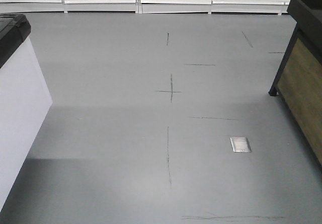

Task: Pick three apples into basket with both arms
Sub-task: 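Drive the base forward and turn toward the fruit table with the basket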

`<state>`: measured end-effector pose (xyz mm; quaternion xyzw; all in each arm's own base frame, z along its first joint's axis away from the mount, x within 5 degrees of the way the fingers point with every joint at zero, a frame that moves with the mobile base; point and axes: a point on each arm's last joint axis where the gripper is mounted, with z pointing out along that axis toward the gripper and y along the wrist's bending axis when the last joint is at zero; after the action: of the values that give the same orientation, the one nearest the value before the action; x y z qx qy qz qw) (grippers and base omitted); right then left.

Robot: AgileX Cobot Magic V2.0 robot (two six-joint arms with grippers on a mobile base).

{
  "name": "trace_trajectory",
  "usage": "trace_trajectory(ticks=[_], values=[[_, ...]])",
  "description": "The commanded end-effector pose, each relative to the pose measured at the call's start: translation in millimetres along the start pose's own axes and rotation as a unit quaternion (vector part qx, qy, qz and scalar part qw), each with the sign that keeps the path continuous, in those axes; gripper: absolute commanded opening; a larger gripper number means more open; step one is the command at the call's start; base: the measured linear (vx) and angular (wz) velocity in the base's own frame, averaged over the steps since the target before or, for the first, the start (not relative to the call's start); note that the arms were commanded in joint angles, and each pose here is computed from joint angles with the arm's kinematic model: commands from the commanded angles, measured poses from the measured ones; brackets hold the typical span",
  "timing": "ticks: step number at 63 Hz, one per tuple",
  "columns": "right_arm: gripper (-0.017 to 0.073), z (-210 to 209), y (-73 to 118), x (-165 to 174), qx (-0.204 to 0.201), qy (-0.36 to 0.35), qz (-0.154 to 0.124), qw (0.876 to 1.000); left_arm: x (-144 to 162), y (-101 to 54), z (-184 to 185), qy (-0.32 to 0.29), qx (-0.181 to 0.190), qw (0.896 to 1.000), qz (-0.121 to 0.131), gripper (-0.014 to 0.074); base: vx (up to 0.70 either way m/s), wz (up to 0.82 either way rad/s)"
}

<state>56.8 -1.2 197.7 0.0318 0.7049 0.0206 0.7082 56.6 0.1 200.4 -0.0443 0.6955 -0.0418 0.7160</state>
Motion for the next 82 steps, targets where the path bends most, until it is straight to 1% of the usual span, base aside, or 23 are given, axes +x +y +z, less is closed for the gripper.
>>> trace_trajectory(ticks=[1, 82], values=[[-0.0005, -0.6, 0.8, -3.1, -0.005, -0.035, -0.005, 0.999, -16.1, -1.1, -2.6, -0.057, 0.001, 0.998, -0.002, -0.0006, 0.12, -0.02], [-0.0005, -0.6, 0.8, -3.1, -0.005, -0.035, -0.005, 0.999, -16.1, -1.1, -2.6, -0.057, 0.001, 0.998, -0.002, -0.0006, 0.19, -0.05]])
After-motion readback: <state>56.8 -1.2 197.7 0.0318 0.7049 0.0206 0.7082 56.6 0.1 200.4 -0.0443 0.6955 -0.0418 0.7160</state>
